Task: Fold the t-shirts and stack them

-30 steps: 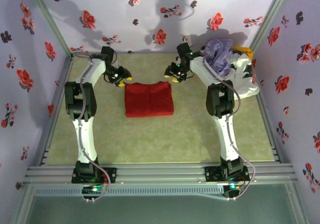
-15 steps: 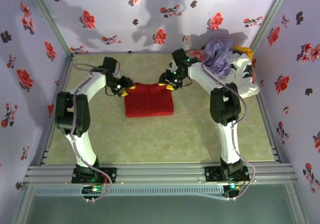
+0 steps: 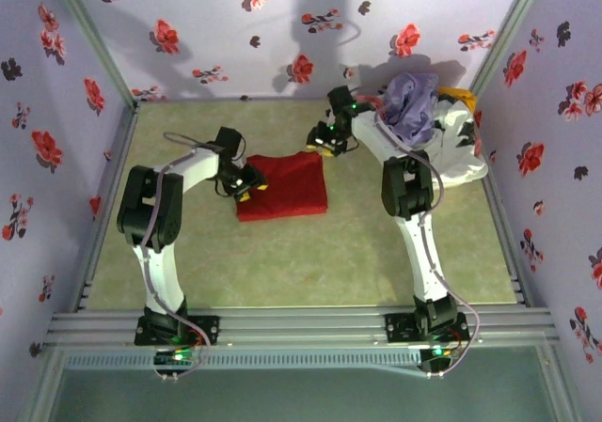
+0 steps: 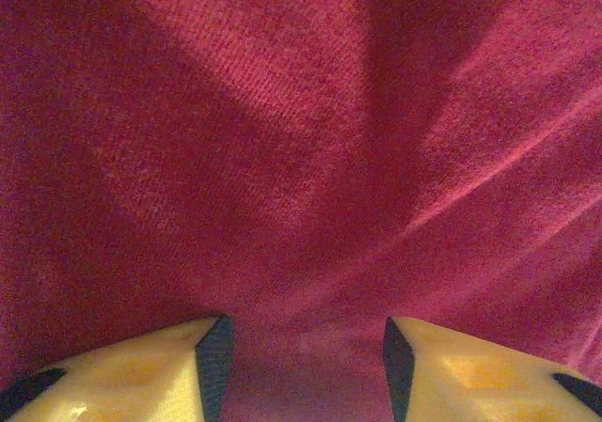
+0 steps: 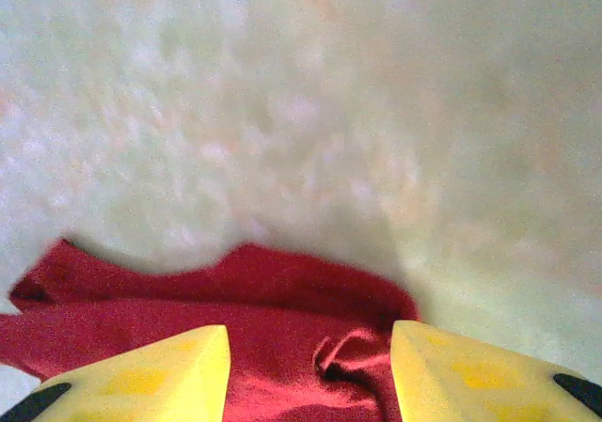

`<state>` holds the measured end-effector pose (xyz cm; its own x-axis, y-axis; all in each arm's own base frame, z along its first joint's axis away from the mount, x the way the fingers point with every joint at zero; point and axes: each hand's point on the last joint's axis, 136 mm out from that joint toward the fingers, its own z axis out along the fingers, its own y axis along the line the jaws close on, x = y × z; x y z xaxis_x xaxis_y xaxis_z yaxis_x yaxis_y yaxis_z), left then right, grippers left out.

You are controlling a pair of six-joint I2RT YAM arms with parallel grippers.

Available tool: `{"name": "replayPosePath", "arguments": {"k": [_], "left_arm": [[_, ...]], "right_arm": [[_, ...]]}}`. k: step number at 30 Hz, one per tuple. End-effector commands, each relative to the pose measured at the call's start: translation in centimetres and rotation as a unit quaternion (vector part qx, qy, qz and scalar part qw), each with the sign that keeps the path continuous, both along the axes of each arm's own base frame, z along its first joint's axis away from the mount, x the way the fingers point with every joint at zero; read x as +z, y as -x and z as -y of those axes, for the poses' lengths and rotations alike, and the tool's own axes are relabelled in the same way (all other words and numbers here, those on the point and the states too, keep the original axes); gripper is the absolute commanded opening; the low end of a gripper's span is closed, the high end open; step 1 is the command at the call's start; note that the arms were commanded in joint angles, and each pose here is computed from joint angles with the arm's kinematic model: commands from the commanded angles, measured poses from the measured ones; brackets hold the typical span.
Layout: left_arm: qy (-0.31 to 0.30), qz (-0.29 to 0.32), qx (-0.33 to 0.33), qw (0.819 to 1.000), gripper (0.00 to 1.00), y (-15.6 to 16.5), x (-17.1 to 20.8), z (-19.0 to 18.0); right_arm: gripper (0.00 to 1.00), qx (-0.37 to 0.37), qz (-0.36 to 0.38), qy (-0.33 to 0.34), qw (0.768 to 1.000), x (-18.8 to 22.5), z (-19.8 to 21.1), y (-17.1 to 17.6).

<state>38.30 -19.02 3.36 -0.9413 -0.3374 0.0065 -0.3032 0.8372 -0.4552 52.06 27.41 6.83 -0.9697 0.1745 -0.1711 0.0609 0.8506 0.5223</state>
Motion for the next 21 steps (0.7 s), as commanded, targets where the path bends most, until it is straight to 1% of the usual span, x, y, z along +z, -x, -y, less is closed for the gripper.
{"name": "replayPosePath", "arguments": {"k": [1, 4, 8, 11, 15, 17, 20, 21], "left_arm": [[-0.036, 0.007, -0.009, 0.999, 0.51, 0.0, 0.7, -1.3], [-0.063, 0.033, -0.015, 0.997, 0.53, -0.4, 3.3, -1.4], [-0.129, 0.08, -0.044, 0.987, 0.66, -0.4, 7.0, -0.2], [-0.181, 0.079, -0.067, 0.978, 0.72, -0.1, 7.9, 1.0], [-0.254, 0.058, -0.104, 0.96, 0.78, 0.5, 6.8, 2.5], [-0.28, 0.048, -0.115, 0.952, 0.83, 0.7, 5.9, 3.2], [-0.28, 0.036, -0.119, 0.952, 0.99, 1.1, 4.5, 4.4], [-0.28, 0.035, -0.118, 0.952, 0.99, 1.1, 4.2, 4.6]], "right_arm": [[0.5, 0.013, 0.037, 0.04, 0.998, 4.7, 1.6, 0.3], [0.5, 0.017, 0.048, 0.059, 0.997, 7.5, 2.9, 1.5], [0.5, 0.032, 0.053, 0.065, 0.996, 10.7, 4.0, 4.3], [0.51, 0.034, 0.062, 0.05, 0.996, 12.3, 4.4, 6.4], [0.51, 0.037, 0.069, 0.03, 0.996, 14.0, 5.2, 8.3], [0.51, 0.039, 0.066, 0.032, 0.997, 14.7, 6.0, 9.0], [0.52, 0.036, 0.067, 0.018, 0.997, 15.7, 6.5, 9.6], [0.52, 0.037, 0.068, 0.011, 0.997, 16.1, 6.5, 9.9]]}}
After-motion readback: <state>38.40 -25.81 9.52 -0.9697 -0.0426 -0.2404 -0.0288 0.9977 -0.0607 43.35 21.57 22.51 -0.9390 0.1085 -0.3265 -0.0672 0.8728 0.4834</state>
